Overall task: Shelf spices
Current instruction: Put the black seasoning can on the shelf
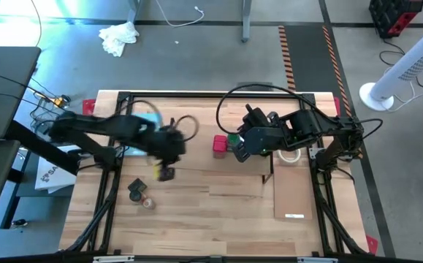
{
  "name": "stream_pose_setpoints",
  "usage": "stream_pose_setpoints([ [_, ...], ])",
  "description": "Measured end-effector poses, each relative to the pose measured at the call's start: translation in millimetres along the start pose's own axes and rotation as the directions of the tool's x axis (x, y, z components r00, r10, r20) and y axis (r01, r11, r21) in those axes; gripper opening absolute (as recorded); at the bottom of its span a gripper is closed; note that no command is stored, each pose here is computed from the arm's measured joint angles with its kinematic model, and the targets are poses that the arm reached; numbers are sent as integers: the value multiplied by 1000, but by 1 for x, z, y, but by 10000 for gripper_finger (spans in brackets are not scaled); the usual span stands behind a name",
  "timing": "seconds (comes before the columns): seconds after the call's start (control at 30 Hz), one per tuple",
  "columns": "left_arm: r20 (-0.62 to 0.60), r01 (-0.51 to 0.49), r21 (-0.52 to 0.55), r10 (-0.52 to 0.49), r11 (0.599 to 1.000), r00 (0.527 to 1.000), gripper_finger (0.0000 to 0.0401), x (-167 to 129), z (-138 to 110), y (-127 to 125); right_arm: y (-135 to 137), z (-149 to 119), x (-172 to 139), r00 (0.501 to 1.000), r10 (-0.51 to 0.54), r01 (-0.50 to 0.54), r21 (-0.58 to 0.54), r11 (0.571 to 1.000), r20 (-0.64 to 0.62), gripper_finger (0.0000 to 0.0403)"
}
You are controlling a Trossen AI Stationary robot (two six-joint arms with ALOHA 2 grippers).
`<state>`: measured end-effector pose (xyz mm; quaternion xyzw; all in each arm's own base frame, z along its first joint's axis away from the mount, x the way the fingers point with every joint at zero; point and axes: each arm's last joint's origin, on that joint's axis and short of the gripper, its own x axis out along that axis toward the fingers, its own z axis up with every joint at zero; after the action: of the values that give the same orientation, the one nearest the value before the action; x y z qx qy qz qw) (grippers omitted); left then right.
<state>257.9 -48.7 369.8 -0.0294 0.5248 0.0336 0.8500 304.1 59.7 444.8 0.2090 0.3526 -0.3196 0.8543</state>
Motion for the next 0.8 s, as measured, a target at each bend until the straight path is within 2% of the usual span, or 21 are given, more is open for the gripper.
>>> stream_pose_setpoints([
  [0.13, -89, 17, -40, -21, 999, 996, 0, -23, -48, -10, 0, 0, 0, 1000, 0, 0, -7, 1000, 1, 0],
  [0.27, -90, 72, -172, -89, 982, 992, 8, -28, -96, -21, 0, 0, 0, 1000, 1, -1, -6, 1000, 2, 0],
  [0.37, -78, 106, -285, -133, 953, 988, 30, -23, -123, -26, 0, 0, 0, 1000, 4, -4, -18, 1000, 4, 0],
  [0.5, -104, 77, -415, -132, 906, 986, 84, -7, -145, -29, 2, 2, 0, 1000, 14, -14, -21, 1000, 16, 0],
  [0.7, -227, -22, -426, -84, 905, 970, 190, 21, -161, -26, 3, 2, 1, 1000, 15, -15, -21, 1000, 18, 0],
  [0.8, -270, -77, -477, -63, 875, 961, 228, 32, -163, -22, 5, 1, 4, 1000, 14, -14, -44, 999, 12, 0],
])
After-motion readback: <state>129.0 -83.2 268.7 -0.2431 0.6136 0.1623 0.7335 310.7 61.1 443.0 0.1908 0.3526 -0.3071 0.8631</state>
